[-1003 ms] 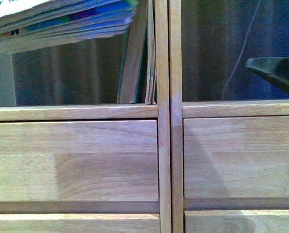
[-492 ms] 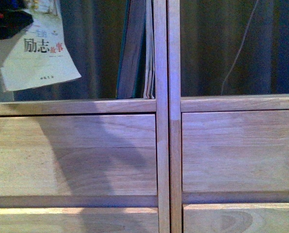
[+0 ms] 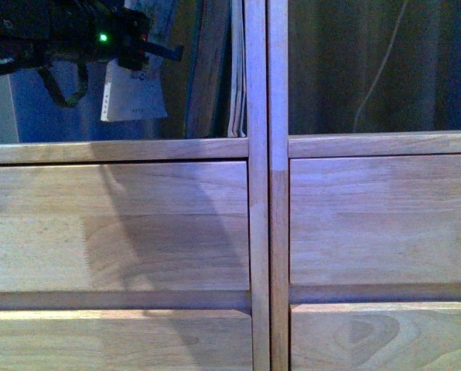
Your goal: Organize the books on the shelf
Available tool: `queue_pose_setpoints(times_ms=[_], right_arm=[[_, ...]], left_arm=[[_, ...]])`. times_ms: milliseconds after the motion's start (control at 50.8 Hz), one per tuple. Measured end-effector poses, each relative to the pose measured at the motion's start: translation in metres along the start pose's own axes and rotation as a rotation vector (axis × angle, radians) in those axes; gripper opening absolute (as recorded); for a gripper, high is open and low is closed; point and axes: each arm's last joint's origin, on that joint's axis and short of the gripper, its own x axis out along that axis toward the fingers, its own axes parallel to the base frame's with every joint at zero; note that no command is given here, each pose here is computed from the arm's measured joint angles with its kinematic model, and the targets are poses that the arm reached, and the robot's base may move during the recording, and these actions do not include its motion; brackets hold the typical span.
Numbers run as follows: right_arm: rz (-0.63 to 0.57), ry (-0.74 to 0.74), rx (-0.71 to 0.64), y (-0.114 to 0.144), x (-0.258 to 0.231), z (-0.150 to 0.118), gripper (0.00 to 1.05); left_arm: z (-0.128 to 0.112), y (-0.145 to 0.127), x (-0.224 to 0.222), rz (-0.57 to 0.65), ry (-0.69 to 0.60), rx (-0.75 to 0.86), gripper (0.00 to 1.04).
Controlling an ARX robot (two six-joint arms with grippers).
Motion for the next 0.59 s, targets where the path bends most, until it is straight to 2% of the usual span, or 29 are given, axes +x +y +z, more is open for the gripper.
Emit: queue_pose_setpoints(times_ms=[197, 393, 590], right_arm=[[0.0, 0.0, 0.0, 0.0, 0.0, 0.0, 0.98], [0.0, 0.0, 0.0, 0.0, 0.0, 0.0, 0.98], [0.0, 0.0, 0.0, 0.0, 0.0, 0.0, 0.98]], left_arm=[[-0.017, -0.02, 0.011, 0.013, 0.068, 0.03, 0.07], [-0.016, -0.026, 0.011, 0.024, 0.086, 0.011, 0.07], [-0.017, -0.029, 0.007, 0.018, 0.085, -0.04, 0.42]])
